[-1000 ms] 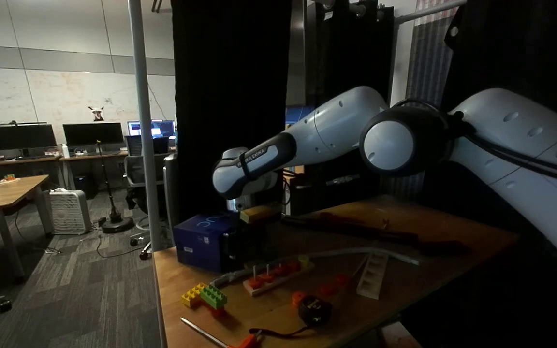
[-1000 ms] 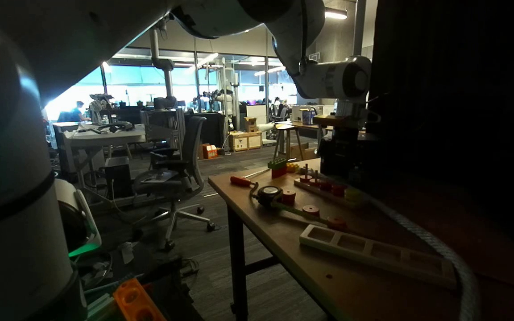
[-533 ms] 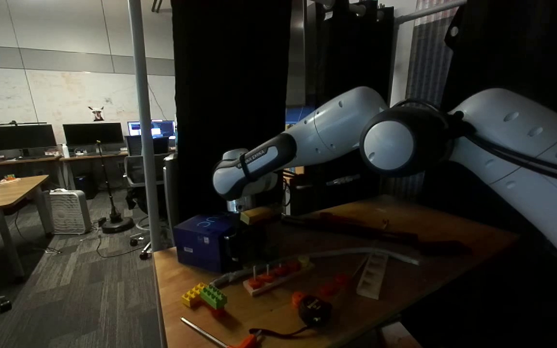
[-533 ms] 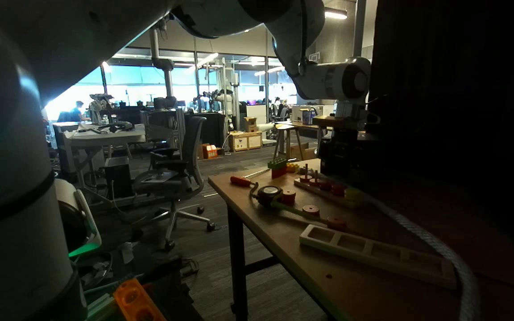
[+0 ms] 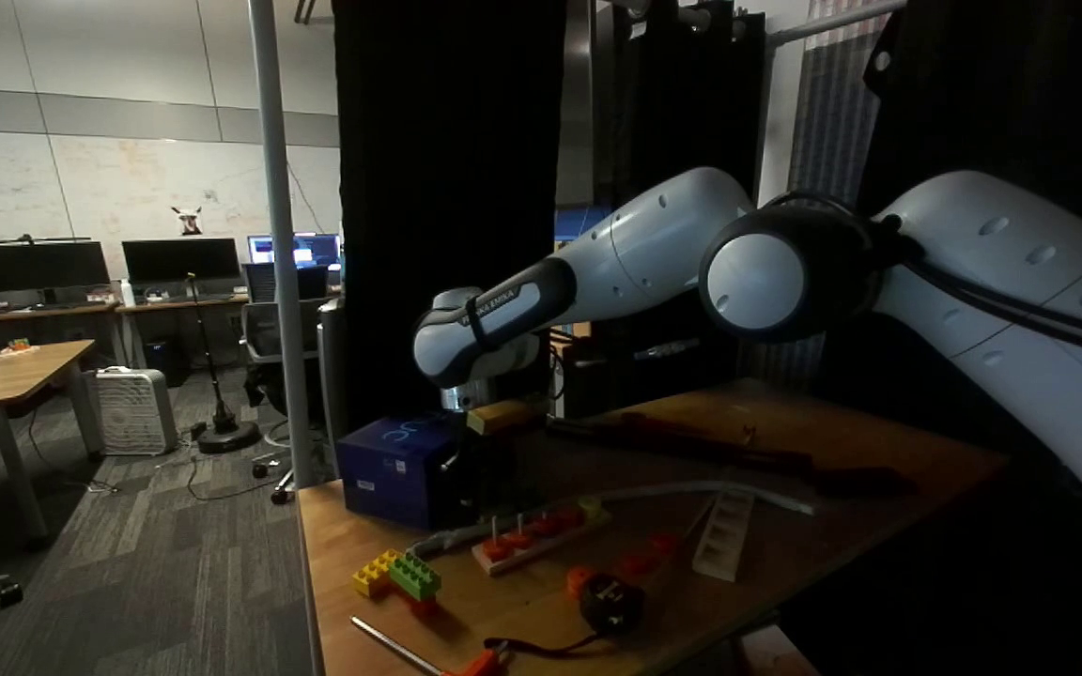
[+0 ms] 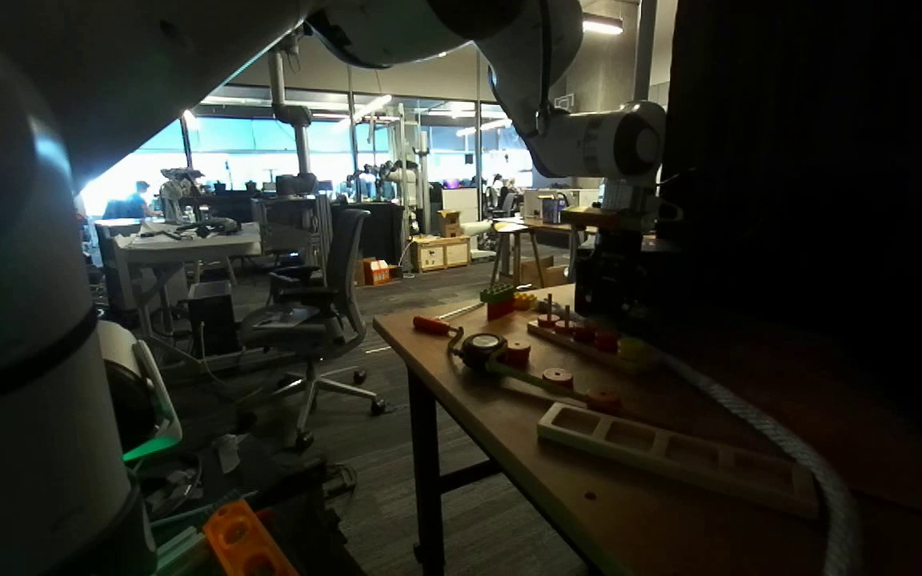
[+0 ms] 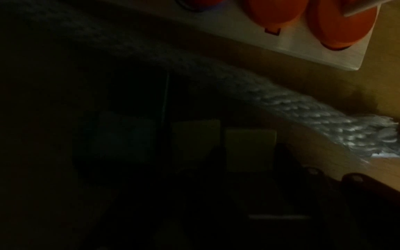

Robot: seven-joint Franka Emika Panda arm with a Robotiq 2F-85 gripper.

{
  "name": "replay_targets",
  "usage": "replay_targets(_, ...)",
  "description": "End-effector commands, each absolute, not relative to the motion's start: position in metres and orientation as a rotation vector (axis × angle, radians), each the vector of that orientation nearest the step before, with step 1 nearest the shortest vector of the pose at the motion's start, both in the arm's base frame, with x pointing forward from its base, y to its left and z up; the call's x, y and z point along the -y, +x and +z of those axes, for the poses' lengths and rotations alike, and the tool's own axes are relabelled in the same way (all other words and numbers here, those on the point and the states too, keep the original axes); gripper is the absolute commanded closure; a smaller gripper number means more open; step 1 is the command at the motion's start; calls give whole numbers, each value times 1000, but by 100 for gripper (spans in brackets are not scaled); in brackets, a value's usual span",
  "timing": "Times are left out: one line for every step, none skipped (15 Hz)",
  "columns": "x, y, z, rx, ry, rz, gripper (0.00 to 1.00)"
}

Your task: Move the yellow square block to the right

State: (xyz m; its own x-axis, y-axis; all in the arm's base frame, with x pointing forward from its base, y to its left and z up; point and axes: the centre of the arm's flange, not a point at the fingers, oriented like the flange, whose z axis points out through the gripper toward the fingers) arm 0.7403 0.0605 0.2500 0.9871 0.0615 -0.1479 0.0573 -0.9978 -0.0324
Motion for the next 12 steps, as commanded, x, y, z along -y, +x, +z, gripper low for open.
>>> replay_targets(-66, 739, 255, 88, -3096, 229, 77)
replay_targets(-69, 738, 261, 92, -3103, 212, 77)
replay_targets(-73, 737, 267, 95, -3108, 196, 77)
replay_targets(-78, 734, 278, 98, -3123, 170, 77)
replay_targets(-83, 731, 290, 104, -3131, 146, 77)
replay_targets(-89, 727, 306, 106, -3142, 118, 77)
replay_targets(-94, 722, 324, 106, -3150, 84, 77)
replay_targets(-98, 719, 342, 101, -3158, 46, 77)
replay_targets(-102, 714, 363, 92, -3168, 2, 77)
replay_targets(-104, 709, 379, 80, -3176, -38, 77)
replay_targets(-103, 703, 396, 63, -3184, -76, 77)
replay_targets(-101, 698, 411, 44, -3187, -109, 77)
